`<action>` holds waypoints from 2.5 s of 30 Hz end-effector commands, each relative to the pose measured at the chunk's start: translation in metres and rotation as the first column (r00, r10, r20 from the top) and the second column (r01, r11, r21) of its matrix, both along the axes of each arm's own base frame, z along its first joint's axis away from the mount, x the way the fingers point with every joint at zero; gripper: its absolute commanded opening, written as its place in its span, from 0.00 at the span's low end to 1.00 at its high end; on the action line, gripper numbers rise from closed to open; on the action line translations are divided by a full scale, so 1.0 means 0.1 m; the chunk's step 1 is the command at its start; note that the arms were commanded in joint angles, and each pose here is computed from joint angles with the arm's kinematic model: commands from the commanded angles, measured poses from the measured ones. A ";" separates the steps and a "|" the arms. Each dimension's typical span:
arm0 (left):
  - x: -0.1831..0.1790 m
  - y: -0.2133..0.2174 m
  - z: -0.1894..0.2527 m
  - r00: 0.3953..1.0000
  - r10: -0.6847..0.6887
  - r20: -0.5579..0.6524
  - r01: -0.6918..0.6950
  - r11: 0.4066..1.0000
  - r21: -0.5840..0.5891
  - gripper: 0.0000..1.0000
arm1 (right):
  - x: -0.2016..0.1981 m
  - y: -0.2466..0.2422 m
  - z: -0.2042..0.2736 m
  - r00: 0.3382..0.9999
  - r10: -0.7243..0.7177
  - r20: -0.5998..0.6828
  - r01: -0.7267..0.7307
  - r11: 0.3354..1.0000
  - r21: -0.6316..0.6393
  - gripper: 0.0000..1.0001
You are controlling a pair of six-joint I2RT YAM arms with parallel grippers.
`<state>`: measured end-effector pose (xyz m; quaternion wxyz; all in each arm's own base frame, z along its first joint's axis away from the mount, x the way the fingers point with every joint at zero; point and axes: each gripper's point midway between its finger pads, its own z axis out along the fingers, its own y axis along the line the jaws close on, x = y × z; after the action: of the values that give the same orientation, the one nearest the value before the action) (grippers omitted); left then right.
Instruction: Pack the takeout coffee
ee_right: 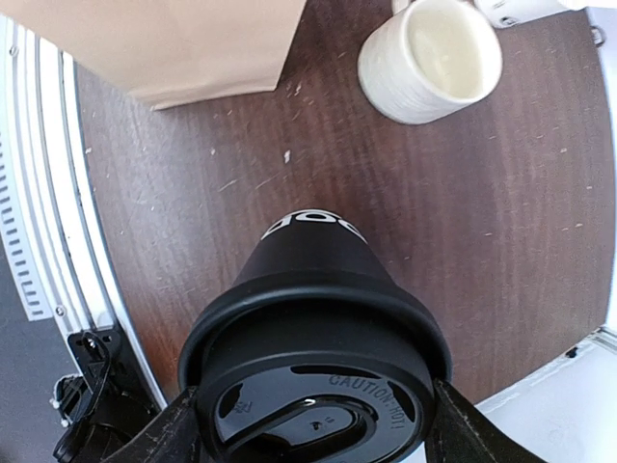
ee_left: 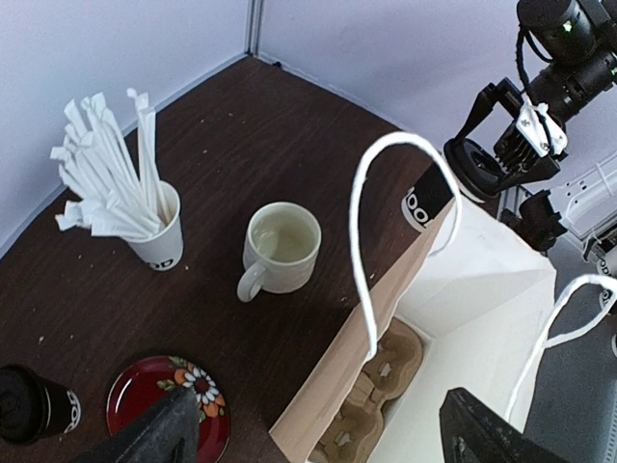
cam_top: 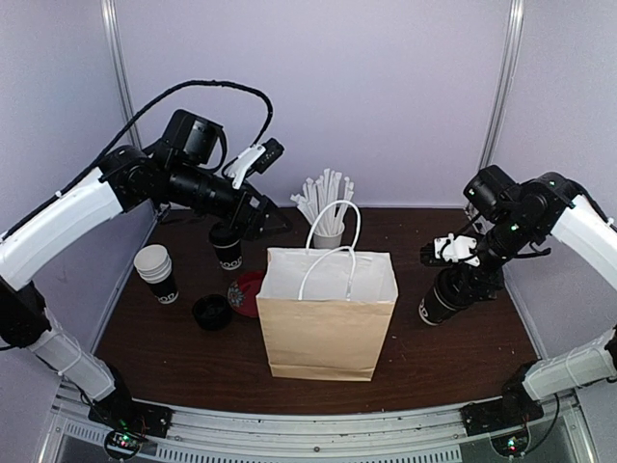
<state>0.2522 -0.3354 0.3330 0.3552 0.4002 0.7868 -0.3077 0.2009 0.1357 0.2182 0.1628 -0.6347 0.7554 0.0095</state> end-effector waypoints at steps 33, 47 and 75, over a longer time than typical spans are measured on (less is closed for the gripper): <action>0.17 -0.58 0.52 0.992 -0.128 0.007 0.126 0.967 -0.222 0.00 | -0.17 1.08 2.39 0.956 0.165 0.241 -0.283 0.732 0.620 0.60; 0.06 -0.60 0.41 0.991 -0.123 -0.056 0.107 0.968 -0.225 0.00 | -0.25 1.52 1.69 0.921 0.299 0.250 -0.379 0.839 0.391 0.58; -0.47 -0.05 0.77 0.992 -0.078 0.096 0.096 0.973 -0.209 0.95 | -0.63 2.07 0.87 0.657 0.624 0.423 -0.583 0.776 -0.240 0.56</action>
<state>0.2127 -0.3638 0.3889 0.3613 0.4020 0.7349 -0.4095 0.1350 0.3453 0.3082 0.2999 -0.8311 0.4647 -0.0581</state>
